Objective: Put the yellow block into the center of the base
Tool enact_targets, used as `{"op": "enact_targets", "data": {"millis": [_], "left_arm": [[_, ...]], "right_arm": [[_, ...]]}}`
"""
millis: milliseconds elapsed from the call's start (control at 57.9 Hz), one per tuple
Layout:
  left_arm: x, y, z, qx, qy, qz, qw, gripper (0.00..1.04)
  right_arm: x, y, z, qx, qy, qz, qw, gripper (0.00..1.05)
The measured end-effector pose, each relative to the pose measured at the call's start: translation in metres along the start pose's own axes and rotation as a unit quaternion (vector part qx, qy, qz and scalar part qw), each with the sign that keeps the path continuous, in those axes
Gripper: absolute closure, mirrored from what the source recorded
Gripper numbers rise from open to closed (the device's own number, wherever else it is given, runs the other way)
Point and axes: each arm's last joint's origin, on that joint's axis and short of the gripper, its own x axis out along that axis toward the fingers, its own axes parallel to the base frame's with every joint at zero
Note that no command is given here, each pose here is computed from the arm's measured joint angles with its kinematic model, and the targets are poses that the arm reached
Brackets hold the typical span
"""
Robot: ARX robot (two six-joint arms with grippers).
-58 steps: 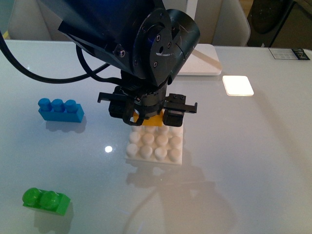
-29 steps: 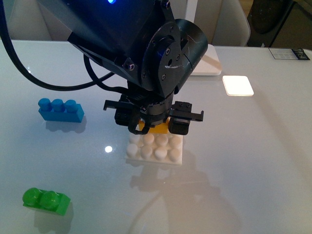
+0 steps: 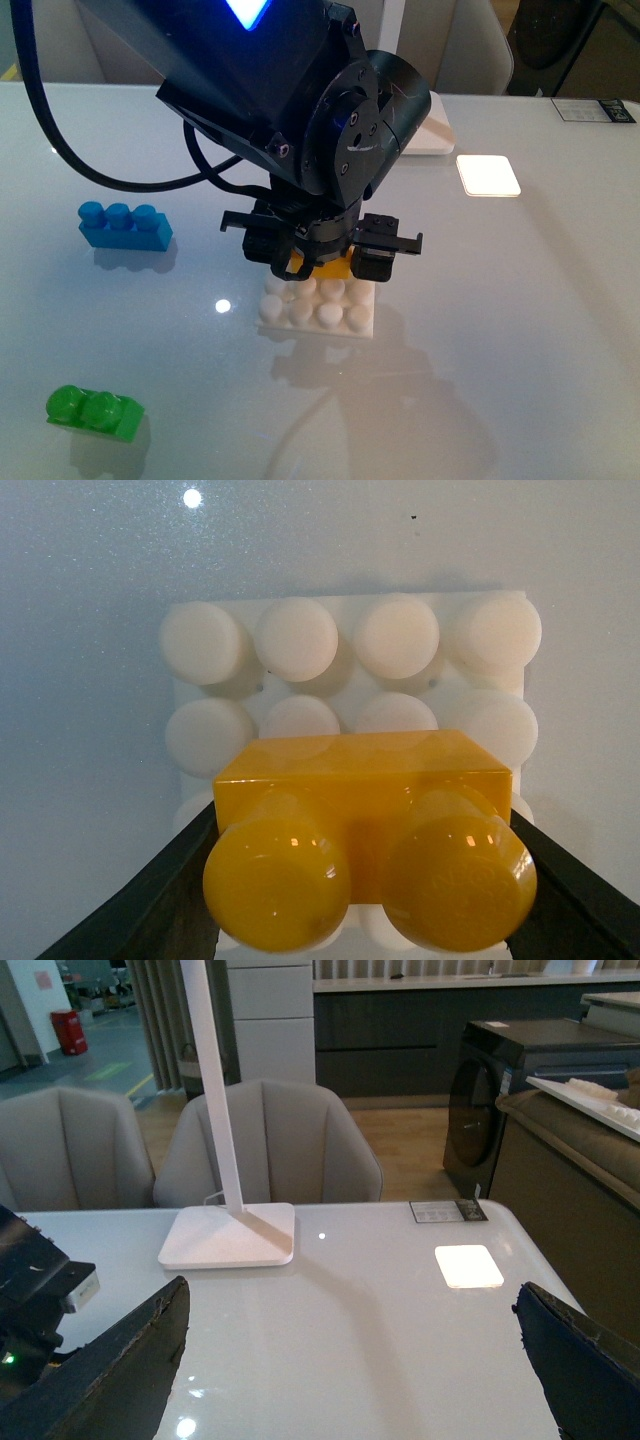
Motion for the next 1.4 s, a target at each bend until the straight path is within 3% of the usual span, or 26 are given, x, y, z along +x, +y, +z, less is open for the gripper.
{"op": "enact_targets", "data": {"millis": [1398], "left_arm": [[0.0070,0.0037,0.0023,0.004,0.000,-0.013,1.000,0.41]], "right_arm": [[0.0000,0.0000,0.0000,0.000,0.000,0.000,1.000,0.09]]}}
